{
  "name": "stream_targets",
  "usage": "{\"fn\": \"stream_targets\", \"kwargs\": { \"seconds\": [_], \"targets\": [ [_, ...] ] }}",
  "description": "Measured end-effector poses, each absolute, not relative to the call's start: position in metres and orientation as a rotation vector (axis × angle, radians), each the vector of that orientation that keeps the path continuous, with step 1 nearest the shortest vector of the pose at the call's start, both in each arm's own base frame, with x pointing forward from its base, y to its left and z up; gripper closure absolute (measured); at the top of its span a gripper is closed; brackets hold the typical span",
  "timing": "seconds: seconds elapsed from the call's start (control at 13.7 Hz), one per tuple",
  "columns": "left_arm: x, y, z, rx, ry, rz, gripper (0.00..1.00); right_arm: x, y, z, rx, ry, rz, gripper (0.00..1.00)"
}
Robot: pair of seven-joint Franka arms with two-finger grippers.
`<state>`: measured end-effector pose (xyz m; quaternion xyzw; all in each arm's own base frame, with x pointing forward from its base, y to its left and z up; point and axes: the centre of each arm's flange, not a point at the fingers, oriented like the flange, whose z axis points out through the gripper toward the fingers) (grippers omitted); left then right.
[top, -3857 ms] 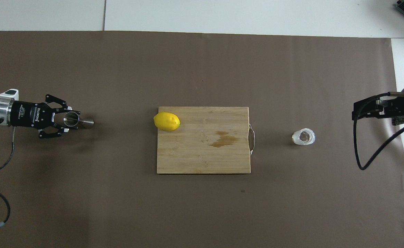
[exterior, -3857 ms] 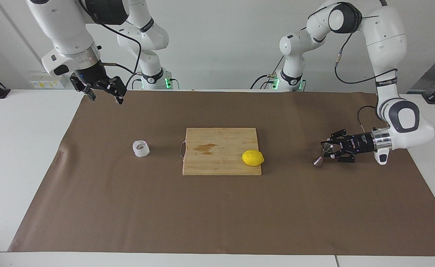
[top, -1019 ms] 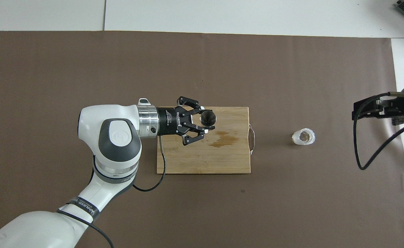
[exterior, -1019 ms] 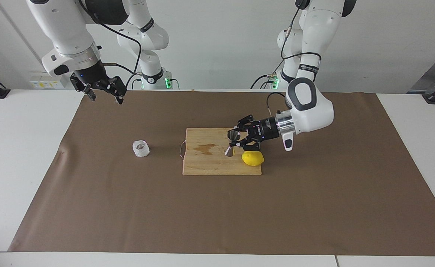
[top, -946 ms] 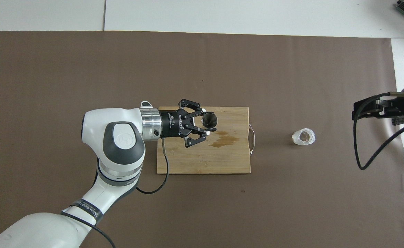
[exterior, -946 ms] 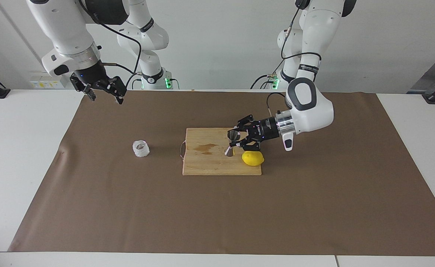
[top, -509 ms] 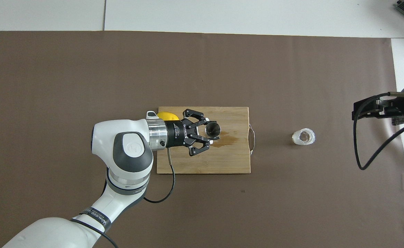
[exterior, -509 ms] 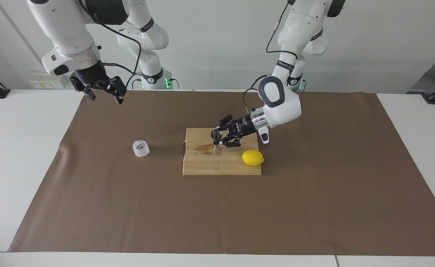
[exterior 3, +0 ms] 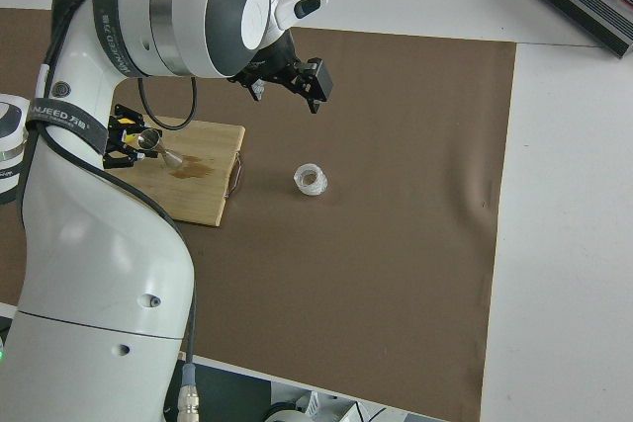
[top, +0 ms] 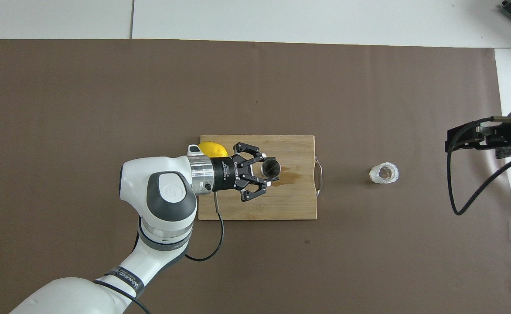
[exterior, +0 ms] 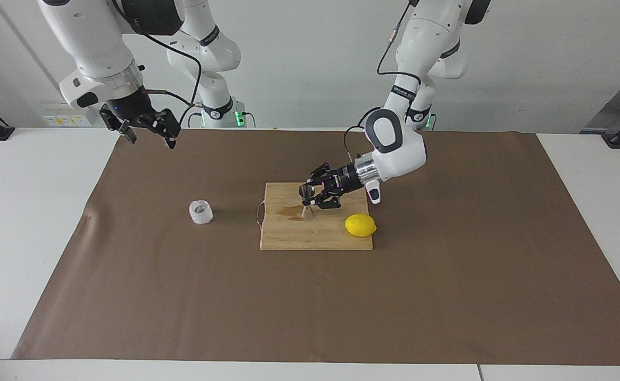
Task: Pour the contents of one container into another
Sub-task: 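Lower the metal cup onto the board center and open the left gripper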
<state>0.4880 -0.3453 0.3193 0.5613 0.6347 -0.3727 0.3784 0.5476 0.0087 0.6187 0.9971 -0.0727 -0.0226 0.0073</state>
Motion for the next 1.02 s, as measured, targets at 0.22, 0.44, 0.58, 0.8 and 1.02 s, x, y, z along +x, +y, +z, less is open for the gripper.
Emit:
{"fn": "stream_targets", "kwargs": {
  "seconds": [0.22, 0.44, 0.58, 0.8, 1.02],
  "targets": [
    [0.4856, -0.3444, 0.3157, 1.438, 1.622, -0.952, 0.51, 0.5476, 0.0087, 0.6187, 3.118, -0.227, -0.071, 0.0],
    [0.4849, -0.344, 0.3145, 1.444, 1.618, -0.946, 0.51, 0.5476, 0.0087, 0.6187, 3.118, -0.227, -0.071, 0.0],
    [0.4846, -0.3435, 0.3137, 1.442, 1.62, -0.943, 0.51, 0.5477, 0.0087, 0.6187, 3.118, -0.227, -0.071, 0.0],
    [0.4844, -0.3434, 0.3133, 1.436, 1.624, -0.94, 0.49, 0.5477, 0.0087, 0.6187, 3.118, -0.227, -0.071, 0.0],
    [0.4828, -0.3458, 0.3133, 1.439, 1.622, -0.941, 0.29, 0.5477, 0.0087, 0.6187, 3.118, -0.227, -0.071, 0.0]
  ]
}}
